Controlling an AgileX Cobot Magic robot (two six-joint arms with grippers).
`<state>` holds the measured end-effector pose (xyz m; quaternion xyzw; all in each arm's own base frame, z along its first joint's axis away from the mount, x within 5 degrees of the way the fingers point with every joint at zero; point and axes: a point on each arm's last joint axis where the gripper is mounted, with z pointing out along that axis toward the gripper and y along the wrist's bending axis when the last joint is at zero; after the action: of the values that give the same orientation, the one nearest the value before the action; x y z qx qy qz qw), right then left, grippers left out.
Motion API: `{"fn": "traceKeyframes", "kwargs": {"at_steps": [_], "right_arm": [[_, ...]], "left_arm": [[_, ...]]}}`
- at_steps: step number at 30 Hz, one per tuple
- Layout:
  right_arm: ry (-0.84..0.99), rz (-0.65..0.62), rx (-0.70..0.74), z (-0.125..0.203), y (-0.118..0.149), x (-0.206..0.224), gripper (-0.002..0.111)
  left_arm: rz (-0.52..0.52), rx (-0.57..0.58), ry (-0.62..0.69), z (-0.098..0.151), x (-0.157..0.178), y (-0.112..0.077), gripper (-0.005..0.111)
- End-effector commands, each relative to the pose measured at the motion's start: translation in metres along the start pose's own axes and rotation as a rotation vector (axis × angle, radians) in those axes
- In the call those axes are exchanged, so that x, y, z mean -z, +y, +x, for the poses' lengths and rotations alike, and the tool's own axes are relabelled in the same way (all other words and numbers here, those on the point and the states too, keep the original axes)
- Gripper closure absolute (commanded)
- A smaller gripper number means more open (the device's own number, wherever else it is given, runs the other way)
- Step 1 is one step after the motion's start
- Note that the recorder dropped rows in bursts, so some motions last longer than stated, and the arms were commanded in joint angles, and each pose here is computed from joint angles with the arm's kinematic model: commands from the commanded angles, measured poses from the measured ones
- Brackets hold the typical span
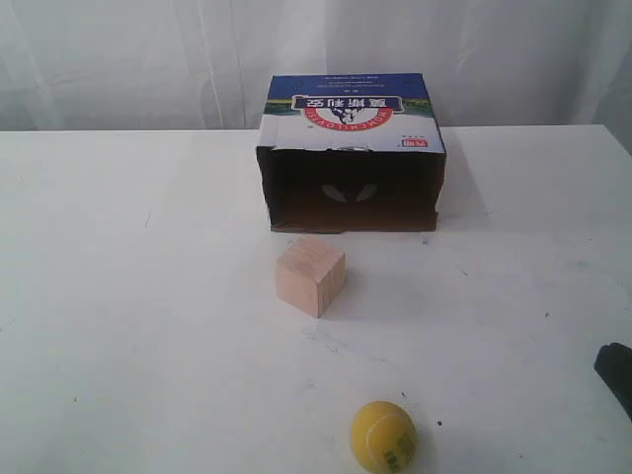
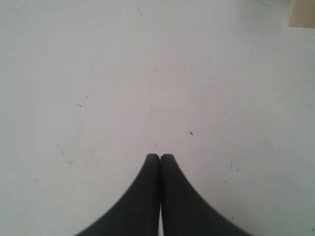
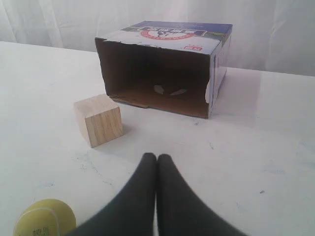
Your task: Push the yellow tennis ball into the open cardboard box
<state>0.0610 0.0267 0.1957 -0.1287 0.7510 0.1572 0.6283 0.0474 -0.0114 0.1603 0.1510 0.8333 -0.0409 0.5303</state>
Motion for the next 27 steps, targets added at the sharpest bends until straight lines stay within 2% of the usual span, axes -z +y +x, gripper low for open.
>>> {"fn": "traceKeyframes", "kwargs": {"at_steps": [1,27], "right_arm": [[-0.002,0.003,0.001,0.0012,-0.0003,0.0001,0.108],[0.005,0.004,0.001,0.0018,-0.0004,0.0001,0.108]], "left_arm": [[0.004,-0.006,0.016,0.0027,-0.0003,-0.0003,0.107],[0.004,-0.006,0.016,0.0027,-0.0003,-0.0003,0.107]]}}
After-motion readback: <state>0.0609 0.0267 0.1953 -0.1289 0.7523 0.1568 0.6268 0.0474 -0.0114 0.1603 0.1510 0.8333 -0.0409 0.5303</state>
